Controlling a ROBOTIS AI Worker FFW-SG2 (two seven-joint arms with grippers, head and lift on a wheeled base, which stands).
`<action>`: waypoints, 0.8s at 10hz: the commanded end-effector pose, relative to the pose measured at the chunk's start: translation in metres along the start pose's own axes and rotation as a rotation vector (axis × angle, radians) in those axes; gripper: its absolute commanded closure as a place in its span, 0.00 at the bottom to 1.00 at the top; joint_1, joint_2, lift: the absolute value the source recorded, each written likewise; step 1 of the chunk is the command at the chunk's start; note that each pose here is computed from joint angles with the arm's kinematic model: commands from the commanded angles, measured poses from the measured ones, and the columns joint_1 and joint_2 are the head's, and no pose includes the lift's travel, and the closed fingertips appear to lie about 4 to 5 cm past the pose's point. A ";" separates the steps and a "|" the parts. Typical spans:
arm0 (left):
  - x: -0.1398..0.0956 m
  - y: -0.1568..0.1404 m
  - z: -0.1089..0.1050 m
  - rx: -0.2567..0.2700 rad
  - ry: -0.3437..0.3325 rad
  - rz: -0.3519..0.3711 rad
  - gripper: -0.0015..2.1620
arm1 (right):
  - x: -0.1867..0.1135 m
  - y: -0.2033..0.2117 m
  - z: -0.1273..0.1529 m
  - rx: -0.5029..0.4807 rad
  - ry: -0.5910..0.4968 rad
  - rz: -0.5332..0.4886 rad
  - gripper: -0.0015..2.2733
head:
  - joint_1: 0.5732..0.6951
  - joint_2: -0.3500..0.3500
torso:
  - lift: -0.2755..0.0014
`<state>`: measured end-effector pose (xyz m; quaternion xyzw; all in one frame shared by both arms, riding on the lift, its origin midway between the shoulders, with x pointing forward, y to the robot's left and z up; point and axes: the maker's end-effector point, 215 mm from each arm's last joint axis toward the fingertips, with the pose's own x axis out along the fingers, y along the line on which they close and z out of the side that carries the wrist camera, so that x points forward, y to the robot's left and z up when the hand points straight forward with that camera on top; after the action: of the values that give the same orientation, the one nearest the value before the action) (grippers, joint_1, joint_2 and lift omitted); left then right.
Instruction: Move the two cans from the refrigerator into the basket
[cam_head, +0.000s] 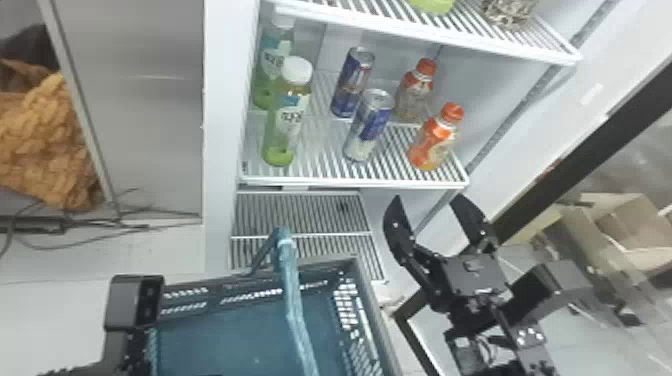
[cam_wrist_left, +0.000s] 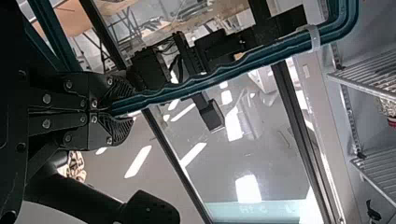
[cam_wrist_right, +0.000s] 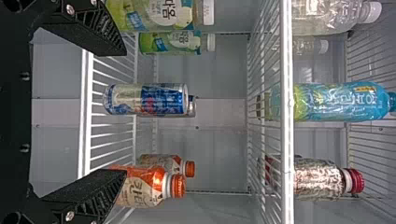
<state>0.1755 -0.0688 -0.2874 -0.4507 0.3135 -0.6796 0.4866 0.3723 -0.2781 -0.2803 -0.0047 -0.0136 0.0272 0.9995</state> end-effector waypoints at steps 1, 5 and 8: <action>-0.001 0.001 -0.001 -0.010 -0.003 -0.003 0.54 | 0.002 -0.001 -0.002 0.005 -0.002 -0.001 0.05 | 1.00 0.00 | 0.00; -0.001 0.001 -0.001 -0.015 -0.007 -0.005 0.54 | 0.005 -0.001 -0.001 0.011 -0.012 0.006 0.05 | 1.00 0.00 | 0.00; -0.001 0.003 -0.004 -0.027 0.001 -0.003 0.54 | 0.018 -0.002 -0.007 0.015 -0.029 0.025 0.05 | 1.00 0.00 | 0.00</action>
<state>0.1739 -0.0688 -0.2904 -0.4574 0.3201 -0.6767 0.4800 0.3865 -0.2777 -0.2857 0.0028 -0.0238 0.0405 0.9989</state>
